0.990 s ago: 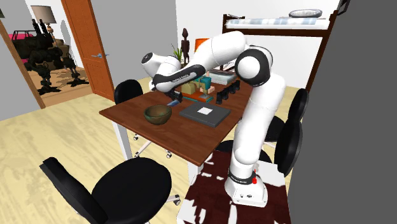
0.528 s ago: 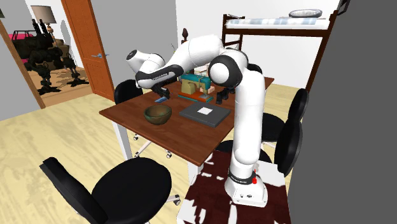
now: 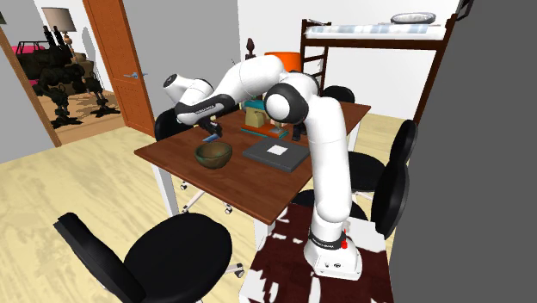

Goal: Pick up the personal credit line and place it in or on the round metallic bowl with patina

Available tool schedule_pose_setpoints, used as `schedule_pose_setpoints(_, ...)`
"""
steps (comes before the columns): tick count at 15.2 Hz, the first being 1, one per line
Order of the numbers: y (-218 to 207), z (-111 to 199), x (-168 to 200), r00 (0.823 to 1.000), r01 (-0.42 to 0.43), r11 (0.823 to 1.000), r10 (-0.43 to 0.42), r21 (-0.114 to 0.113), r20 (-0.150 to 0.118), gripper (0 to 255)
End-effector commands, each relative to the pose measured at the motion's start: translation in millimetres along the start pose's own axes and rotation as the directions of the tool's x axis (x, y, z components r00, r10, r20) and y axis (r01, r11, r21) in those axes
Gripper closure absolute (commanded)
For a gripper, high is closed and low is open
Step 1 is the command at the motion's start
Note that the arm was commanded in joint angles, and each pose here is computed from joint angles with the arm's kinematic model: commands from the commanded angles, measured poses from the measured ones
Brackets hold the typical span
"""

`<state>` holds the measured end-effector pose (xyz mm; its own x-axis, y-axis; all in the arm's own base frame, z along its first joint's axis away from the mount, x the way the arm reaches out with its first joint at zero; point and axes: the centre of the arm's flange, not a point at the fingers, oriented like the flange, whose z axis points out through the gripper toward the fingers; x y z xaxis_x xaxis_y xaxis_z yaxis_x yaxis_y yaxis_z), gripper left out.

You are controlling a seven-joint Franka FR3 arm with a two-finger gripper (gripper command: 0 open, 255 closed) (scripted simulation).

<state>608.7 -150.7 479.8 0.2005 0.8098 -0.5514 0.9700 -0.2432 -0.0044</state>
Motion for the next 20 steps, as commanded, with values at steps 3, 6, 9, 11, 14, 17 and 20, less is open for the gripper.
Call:
schedule_pose_setpoints(3, 0, 17, 12, 1.0, 0.0, 1.0, 0.0, 0.0, 0.0, 255)
schedule_pose_setpoints(6, 1, 30, 21, 1.0, 0.0, 1.0, 0.0, 0.0, 0.0, 255)
schedule_pose_setpoints(9, 1, 44, 30, 1.0, 0.0, 1.0, 0.0, 0.0, 0.0, 255)
schedule_pose_setpoints(11, 1, 51, 35, 1.0, 0.0, 1.0, 0.0, 0.0, 0.0, 255)
schedule_pose_setpoints(14, 1, 51, 35, 1.0, 0.0, 1.0, 0.0, 0.0, 0.0, 255)
schedule_pose_setpoints(17, 1, 51, 35, 1.0, 0.0, 1.0, 0.0, 0.0, 0.0, 255)
schedule_pose_setpoints(20, 1, 51, 35, 1.0, 0.0, 1.0, 0.0, 0.0, 0.0, 0)
